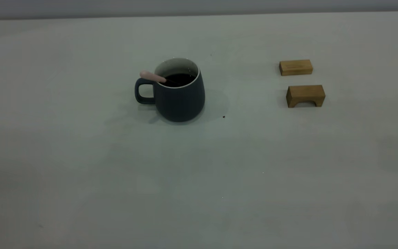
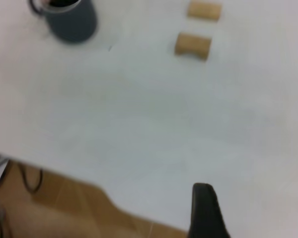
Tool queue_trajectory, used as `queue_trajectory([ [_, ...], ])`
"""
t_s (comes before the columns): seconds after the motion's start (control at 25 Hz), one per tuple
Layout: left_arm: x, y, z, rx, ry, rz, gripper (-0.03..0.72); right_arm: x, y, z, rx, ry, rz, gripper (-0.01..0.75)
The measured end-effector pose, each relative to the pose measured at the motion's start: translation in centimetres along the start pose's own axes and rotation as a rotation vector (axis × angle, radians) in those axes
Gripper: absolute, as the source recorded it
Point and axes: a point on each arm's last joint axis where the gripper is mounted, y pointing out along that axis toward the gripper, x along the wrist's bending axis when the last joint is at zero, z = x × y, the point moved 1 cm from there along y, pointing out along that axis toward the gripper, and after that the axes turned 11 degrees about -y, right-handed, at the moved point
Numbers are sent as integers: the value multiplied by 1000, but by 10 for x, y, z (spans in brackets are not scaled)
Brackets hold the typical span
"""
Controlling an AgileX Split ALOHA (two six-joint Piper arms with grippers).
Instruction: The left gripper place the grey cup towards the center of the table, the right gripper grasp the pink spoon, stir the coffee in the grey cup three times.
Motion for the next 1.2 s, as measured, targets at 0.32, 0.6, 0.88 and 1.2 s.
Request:
queue_trajectory([
  [0.32,0,0,0,0,0,0,247,-11,-2,15,10,90,171,547],
  [0.6,0,0,0,0,0,0,247,-12,-4,22,-5,157,230,547],
  [0.88,0,0,0,0,1,0,247,-10,-8,27,-38,166,270,547],
  [1.2,0,0,0,0,2,0,247,-10,-8,27,-40,168,266,547],
])
